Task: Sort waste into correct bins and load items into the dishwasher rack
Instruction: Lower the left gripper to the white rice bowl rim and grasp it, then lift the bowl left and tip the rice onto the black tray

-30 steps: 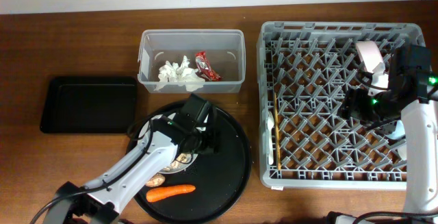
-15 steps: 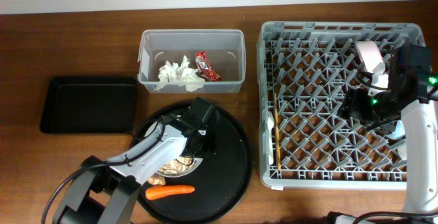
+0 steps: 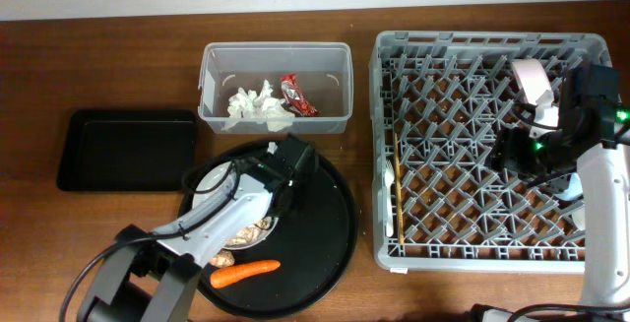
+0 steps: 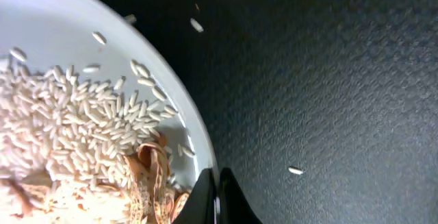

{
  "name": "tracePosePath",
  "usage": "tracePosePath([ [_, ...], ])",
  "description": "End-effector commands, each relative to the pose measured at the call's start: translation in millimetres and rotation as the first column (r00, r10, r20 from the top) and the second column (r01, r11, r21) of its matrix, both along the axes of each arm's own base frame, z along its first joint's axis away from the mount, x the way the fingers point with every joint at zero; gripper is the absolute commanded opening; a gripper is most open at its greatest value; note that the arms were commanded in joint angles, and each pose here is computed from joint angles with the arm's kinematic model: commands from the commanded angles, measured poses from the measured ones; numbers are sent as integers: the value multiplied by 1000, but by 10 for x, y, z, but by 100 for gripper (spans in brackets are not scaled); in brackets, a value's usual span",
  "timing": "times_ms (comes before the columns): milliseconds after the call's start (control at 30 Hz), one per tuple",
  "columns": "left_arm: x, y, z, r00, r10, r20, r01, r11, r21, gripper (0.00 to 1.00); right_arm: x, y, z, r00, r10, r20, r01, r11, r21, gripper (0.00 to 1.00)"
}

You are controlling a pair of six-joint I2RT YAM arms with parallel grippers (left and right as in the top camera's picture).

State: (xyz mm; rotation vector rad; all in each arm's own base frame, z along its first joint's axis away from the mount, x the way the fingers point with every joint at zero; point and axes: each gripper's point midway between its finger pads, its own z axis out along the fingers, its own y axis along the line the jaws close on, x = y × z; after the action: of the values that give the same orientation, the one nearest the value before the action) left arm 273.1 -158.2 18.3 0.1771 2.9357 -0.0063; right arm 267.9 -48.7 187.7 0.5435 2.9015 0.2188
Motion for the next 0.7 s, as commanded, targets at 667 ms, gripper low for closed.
tracePosePath([
  [667, 140, 118, 685, 1000, -16, -14, 18, 993, 121, 1, -7, 3, 11, 1000, 4, 5, -4, 1000, 6, 72],
])
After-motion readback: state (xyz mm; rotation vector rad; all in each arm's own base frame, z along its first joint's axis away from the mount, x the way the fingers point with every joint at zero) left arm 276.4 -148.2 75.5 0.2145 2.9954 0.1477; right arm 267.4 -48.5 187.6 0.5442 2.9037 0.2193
